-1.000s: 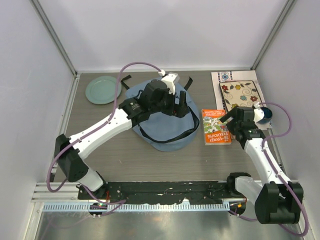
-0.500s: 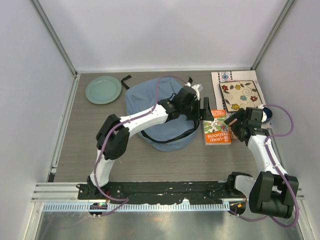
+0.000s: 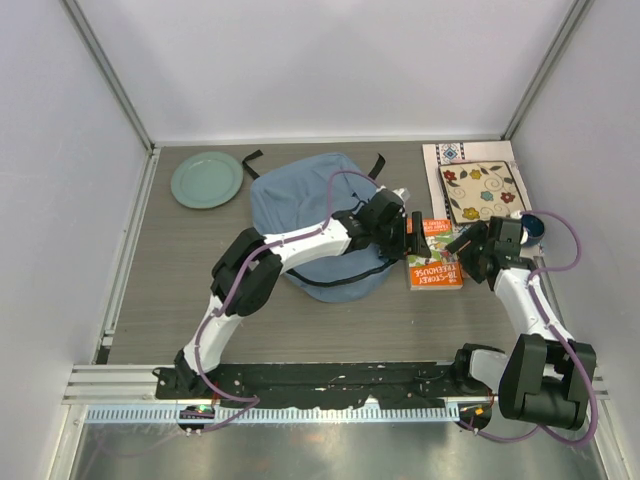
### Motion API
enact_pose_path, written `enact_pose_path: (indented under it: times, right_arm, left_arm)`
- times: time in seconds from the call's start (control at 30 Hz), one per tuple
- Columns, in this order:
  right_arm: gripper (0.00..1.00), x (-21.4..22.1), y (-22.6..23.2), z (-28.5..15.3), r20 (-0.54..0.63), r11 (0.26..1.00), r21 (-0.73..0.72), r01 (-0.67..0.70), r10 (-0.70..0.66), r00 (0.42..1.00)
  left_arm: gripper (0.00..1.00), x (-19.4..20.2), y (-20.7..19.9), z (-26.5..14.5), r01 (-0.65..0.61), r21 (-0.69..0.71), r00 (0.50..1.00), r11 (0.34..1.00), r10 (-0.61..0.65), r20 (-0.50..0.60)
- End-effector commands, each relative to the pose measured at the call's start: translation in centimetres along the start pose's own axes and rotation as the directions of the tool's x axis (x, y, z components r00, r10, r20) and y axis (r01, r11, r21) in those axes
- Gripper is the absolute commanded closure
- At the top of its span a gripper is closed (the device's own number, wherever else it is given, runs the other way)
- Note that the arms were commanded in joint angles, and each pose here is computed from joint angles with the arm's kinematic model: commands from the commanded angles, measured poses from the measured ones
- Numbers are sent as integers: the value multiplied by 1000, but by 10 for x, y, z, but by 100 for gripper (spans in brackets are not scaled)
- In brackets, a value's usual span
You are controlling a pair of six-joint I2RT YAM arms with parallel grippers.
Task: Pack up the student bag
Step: Pick up the book from the center of the board.
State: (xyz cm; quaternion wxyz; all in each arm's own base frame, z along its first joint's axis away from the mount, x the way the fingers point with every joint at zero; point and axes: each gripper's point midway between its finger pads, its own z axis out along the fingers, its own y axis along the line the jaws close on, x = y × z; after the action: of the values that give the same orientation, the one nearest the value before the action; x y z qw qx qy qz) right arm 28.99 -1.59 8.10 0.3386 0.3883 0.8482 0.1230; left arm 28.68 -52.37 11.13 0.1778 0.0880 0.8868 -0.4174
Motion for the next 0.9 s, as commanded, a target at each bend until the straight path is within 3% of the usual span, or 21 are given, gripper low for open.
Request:
enact_pose_path:
  times: [0.0, 0.5, 0.87]
  right_arm:
    - [28, -2, -1, 7, 5, 999, -11, 35, -35, 999]
    - [29, 2, -11, 24, -8, 999, 23, 46, -46, 999]
    - [28, 8, -19, 30, -23, 997, 45, 69, -68, 997]
  left_arm:
    - [24, 4, 17, 6, 2, -62, 1000, 998, -2, 10]
    - [25, 25, 51, 33, 30, -140, 998, 990, -37, -42]
    - [25, 23, 50, 32, 18, -133, 999, 991, -23, -35]
